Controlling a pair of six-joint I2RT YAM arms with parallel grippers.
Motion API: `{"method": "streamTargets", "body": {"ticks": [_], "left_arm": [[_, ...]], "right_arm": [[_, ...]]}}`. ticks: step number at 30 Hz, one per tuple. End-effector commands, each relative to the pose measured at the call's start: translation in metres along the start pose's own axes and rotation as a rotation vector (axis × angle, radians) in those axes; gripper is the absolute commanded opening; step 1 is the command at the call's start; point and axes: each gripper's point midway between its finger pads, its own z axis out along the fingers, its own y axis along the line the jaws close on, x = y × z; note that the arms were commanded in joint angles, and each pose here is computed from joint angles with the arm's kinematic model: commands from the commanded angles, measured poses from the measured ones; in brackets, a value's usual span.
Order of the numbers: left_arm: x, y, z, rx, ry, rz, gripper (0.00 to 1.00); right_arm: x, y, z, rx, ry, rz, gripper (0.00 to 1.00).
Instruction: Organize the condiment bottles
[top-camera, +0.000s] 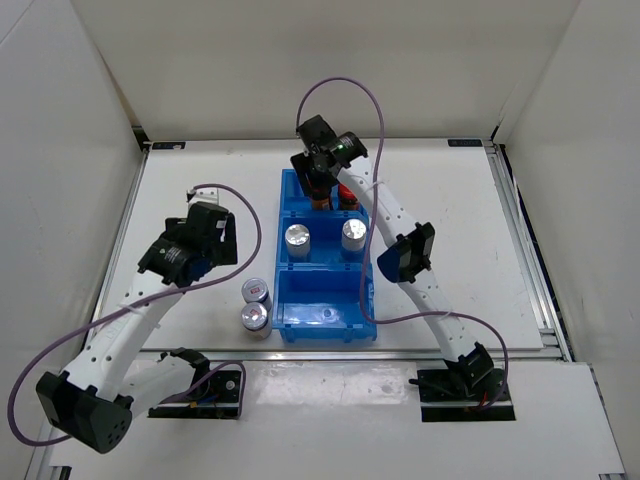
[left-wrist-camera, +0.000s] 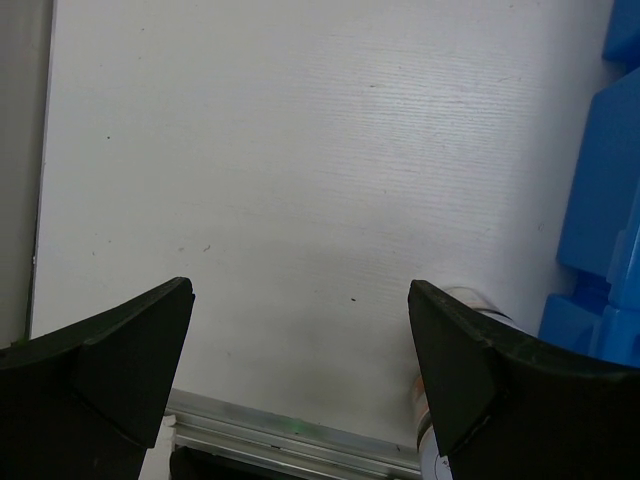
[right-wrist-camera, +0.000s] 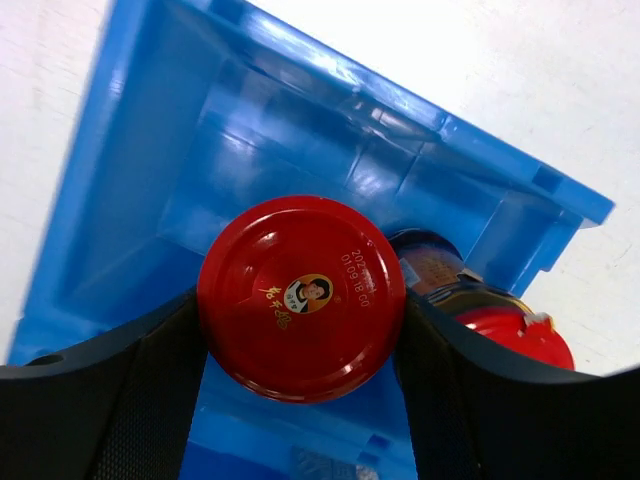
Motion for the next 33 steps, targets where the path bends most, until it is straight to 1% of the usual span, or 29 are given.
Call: {"method": "streamTargets", "body": {"ticks": [1, 2, 3, 5, 6, 9, 10, 11, 13, 14, 17, 21, 22, 23, 24, 25, 26, 29, 30, 32, 33], "left_arm": [[-0.014, 0.004, -0.006, -0.014, -0.037, -0.006, 1.0], [-0.013, 0.001, -0.004, -0.006, -0.027, -0.001, 1.0], [-0.013, 0.001, -0.004, -0.006, -0.027, -0.001, 1.0], [-0.014, 0.0, -0.006, 0.003, -0.024, -0.001, 1.0], [-0.014, 0.0, -0.006, 0.003, -0.024, -0.001, 1.0], [-0.013, -0.001, -0.004, 0.001, -0.016, 0.004, 1.0], [-0.013, -0.001, -0.004, 0.001, -0.016, 0.004, 1.0], [-0.013, -0.001, -0.004, 0.001, -0.016, 0.004, 1.0], [-0.01, -0.002, -0.002, -0.004, -0.001, -0.013, 1.0], [-0.01, -0.002, -0.002, -0.004, -0.001, -0.022, 1.0], [-0.005, -0.009, -0.001, 0.014, 0.026, -0.061, 1.0], [0.0, -0.021, 0.0, 0.064, 0.048, -0.113, 1.0], [0.006, -0.026, 0.002, 0.084, 0.063, -0.119, 1.0], [0.005, -0.03, 0.004, 0.099, 0.059, -0.124, 1.0], [0.005, -0.036, 0.003, 0.13, 0.063, -0.137, 1.0], [0.012, -0.039, 0.006, 0.142, 0.081, -0.132, 1.0], [0.012, -0.047, 0.007, 0.179, 0.082, -0.147, 1.0], [0.026, -0.065, 0.016, 0.241, 0.137, -0.136, 1.0], [0.03, -0.075, 0.014, 0.292, 0.157, -0.146, 1.0], [0.042, -0.087, 0.023, 0.326, 0.202, -0.151, 1.0], [0.045, -0.09, 0.024, 0.33, 0.221, -0.167, 1.0]], "right_arm": [[-0.025, 0.002, -0.017, -0.019, -0.093, 0.006, 0.04], [-0.022, 0.003, -0.012, -0.018, -0.083, 0.014, 0.16], [-0.02, 0.003, -0.01, -0.017, -0.073, 0.013, 0.18], [-0.016, 0.007, -0.005, -0.035, -0.06, 0.02, 0.27], [-0.017, 0.002, -0.004, -0.038, -0.059, 0.028, 0.33], [-0.013, 0.009, 0.0, -0.07, -0.045, 0.035, 0.42], [-0.016, 0.009, -0.004, -0.072, -0.054, 0.036, 0.49], [-0.015, 0.011, -0.005, -0.085, -0.052, 0.036, 0.7], [-0.019, 0.012, -0.011, -0.096, -0.063, 0.036, 0.88], [-0.022, 0.012, -0.017, -0.098, -0.075, 0.037, 1.0], [-0.032, 0.007, -0.036, -0.078, -0.112, 0.053, 1.0], [-0.053, -0.006, -0.086, -0.041, -0.204, 0.066, 1.0], [-0.064, -0.011, -0.114, -0.035, -0.257, 0.074, 1.0], [-0.067, -0.014, -0.129, -0.027, -0.278, 0.069, 1.0], [-0.072, -0.017, -0.157, -0.033, -0.318, 0.074, 1.0], [-0.074, -0.019, -0.17, -0.036, -0.337, 0.077, 1.0], [-0.078, -0.022, -0.199, -0.043, -0.383, 0.083, 1.0], [-0.073, -0.026, -0.227, -0.044, -0.395, 0.085, 1.0], [-0.073, -0.03, -0.241, -0.037, -0.418, 0.09, 1.0], [-0.07, -0.035, -0.257, -0.024, -0.43, 0.074, 1.0], [-0.068, -0.035, -0.259, -0.023, -0.427, 0.074, 1.0]]}}
